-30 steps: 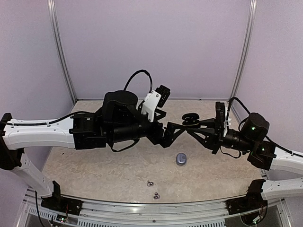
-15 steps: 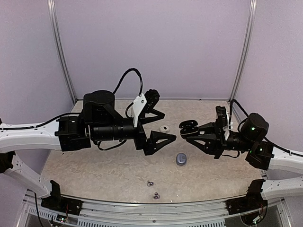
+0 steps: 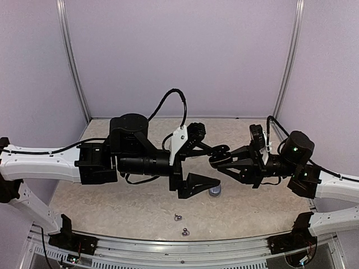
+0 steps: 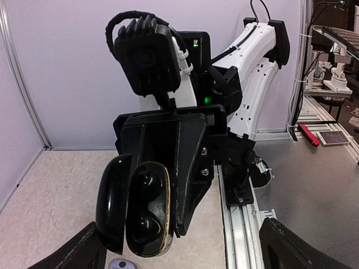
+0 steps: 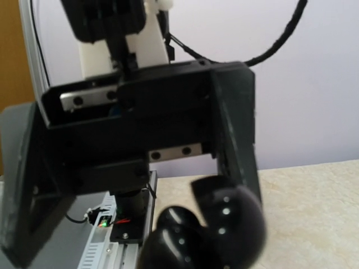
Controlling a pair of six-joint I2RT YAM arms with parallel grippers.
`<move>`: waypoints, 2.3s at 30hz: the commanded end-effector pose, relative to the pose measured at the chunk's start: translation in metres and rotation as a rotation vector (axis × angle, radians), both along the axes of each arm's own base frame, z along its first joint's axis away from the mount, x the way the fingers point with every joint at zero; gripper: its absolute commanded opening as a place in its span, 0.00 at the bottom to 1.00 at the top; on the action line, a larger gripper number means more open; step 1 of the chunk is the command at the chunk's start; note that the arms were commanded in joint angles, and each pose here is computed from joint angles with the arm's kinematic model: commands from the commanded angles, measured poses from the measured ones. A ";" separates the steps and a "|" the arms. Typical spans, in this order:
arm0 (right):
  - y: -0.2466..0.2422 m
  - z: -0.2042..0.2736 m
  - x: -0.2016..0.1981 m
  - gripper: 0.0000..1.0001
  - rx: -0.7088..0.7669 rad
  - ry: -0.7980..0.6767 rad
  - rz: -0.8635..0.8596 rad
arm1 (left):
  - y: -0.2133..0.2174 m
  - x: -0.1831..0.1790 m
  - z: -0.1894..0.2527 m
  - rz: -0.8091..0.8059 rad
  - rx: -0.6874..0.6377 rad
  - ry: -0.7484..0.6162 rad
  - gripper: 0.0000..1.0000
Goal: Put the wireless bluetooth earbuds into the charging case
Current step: Adjust the right earbud in the right side groove of the charging case, then close the charging case with the earbuds inside, then place the charging case with the earbuds at the center of the board.
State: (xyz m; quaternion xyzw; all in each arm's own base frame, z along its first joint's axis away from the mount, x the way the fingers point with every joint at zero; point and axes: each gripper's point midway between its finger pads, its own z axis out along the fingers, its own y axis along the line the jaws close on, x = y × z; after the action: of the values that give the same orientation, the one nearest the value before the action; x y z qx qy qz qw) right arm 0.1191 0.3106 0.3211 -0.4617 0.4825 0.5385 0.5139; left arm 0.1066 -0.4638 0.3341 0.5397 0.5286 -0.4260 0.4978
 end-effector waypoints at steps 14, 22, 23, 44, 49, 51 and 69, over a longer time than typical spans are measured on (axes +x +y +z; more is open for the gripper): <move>0.011 -0.006 0.041 0.00 -0.047 0.122 -0.167 | 0.038 -0.005 0.032 0.234 -0.105 -0.193 0.98; 0.029 -0.069 0.121 0.00 -0.309 0.337 -0.350 | 0.103 0.101 0.018 0.676 -0.170 0.114 0.99; 0.031 -0.079 0.132 0.00 -0.339 0.359 -0.360 | 0.113 0.111 0.016 0.708 -0.185 0.159 0.99; 0.105 -0.269 0.252 0.11 -0.643 0.730 -0.305 | 0.196 0.145 -0.001 0.942 -0.299 0.271 0.99; 0.105 -0.289 0.259 0.17 -0.682 0.748 -0.325 | 0.202 0.148 -0.005 0.948 -0.294 0.264 0.99; 0.104 -0.292 0.261 0.25 -0.692 0.748 -0.336 | 0.203 0.149 -0.006 0.954 -0.289 0.260 0.99; 0.038 -0.156 0.242 0.99 -0.571 0.455 -0.503 | 0.150 0.151 -0.024 0.732 -0.124 0.132 0.99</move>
State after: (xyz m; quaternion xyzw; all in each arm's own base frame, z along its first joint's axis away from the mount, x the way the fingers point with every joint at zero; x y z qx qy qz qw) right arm 0.3610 0.3671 0.1097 -0.3126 0.8366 0.3463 0.2871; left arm 0.2618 -0.2845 0.3059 0.1804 0.7160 -0.2674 0.6192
